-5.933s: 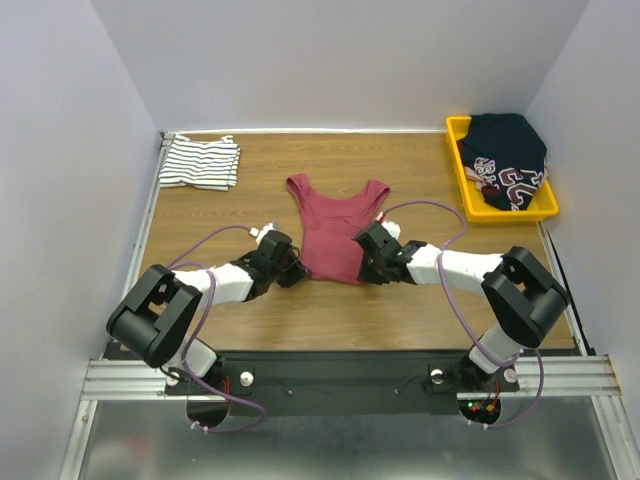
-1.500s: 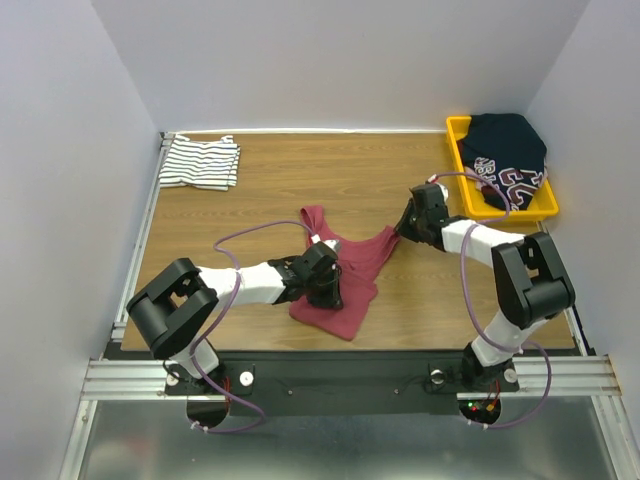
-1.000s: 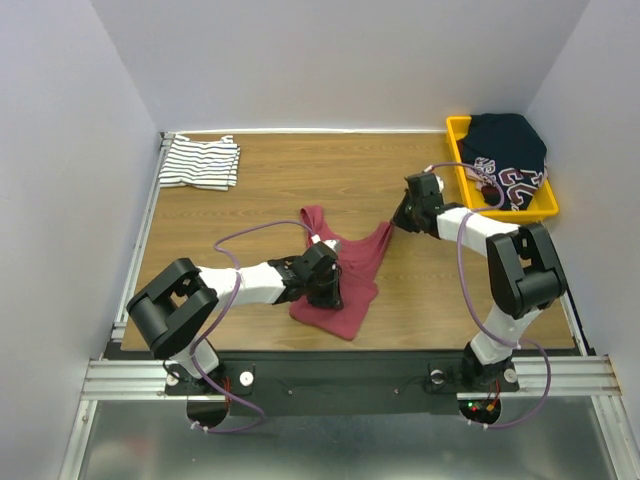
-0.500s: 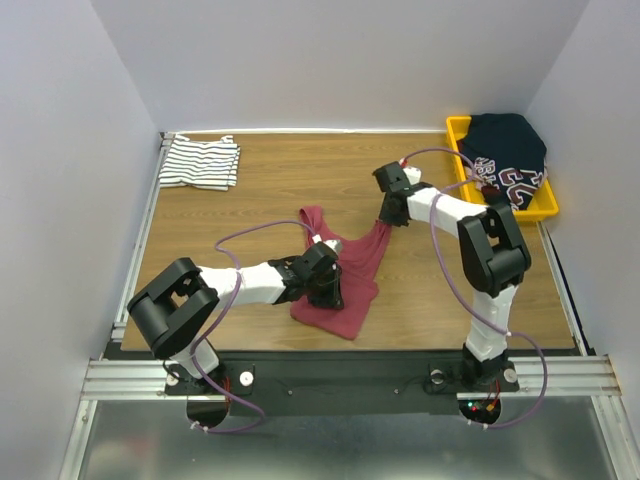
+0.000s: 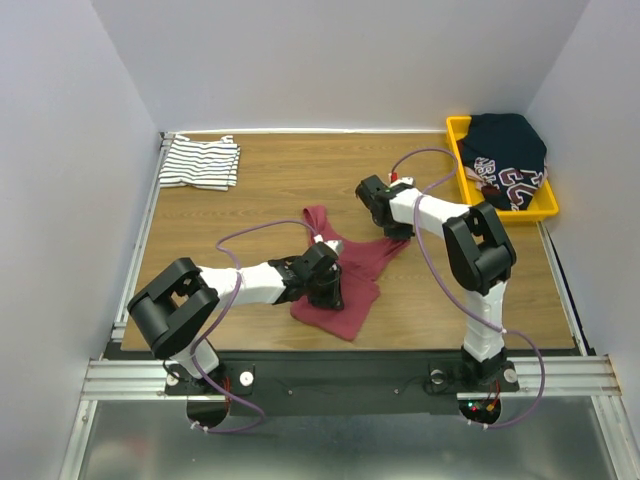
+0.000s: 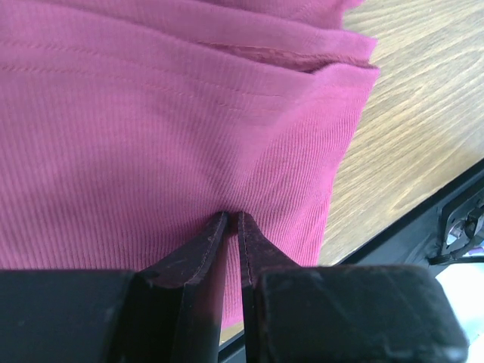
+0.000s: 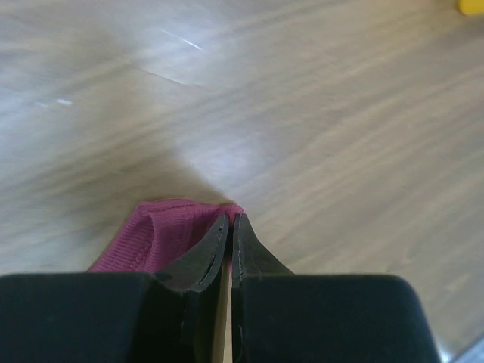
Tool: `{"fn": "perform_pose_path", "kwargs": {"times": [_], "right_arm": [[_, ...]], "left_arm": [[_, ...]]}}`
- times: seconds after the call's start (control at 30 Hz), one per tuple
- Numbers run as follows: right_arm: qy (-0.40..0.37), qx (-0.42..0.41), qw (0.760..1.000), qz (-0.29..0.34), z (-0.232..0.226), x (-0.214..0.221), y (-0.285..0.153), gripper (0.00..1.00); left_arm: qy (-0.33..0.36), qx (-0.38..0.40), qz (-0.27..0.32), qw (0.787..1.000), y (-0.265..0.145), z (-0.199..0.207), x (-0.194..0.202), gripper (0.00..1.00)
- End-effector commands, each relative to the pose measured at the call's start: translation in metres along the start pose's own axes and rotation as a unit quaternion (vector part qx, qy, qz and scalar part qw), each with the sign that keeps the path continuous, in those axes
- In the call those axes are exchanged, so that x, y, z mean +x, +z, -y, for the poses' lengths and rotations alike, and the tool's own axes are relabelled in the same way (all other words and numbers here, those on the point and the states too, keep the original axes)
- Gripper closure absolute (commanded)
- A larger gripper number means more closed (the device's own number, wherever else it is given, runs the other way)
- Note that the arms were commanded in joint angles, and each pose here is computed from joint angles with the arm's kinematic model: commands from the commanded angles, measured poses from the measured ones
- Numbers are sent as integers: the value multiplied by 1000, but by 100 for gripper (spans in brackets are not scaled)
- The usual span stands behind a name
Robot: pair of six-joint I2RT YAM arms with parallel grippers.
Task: Fold and stack the tank tops
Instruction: Fold the tank top
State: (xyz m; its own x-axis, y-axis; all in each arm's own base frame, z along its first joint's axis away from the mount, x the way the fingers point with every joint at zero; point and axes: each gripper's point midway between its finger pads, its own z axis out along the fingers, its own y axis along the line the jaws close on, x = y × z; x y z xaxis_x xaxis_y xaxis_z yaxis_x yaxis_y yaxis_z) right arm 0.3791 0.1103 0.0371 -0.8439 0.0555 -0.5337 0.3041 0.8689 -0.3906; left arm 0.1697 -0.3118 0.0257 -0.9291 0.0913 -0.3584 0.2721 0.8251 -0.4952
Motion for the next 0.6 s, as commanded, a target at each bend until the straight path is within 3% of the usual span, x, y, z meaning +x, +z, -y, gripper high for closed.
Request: {"fn": "perform_pose_path", "kwargs": {"times": [0.0, 0.27, 0.4, 0.57], "right_arm": [[-6, 63, 998, 4, 32, 4, -2, 97], [27, 54, 998, 20, 11, -8, 8, 75], [49, 31, 997, 41, 9, -33, -9, 54], [90, -17, 994, 63, 3, -54, -28, 45]], "left_arm": [[17, -38, -53, 998, 3, -26, 34, 77], [22, -37, -50, 998, -1, -28, 35, 76], [22, -45, -57, 997, -2, -35, 41, 76], [24, -51, -57, 997, -5, -39, 44, 76]]}}
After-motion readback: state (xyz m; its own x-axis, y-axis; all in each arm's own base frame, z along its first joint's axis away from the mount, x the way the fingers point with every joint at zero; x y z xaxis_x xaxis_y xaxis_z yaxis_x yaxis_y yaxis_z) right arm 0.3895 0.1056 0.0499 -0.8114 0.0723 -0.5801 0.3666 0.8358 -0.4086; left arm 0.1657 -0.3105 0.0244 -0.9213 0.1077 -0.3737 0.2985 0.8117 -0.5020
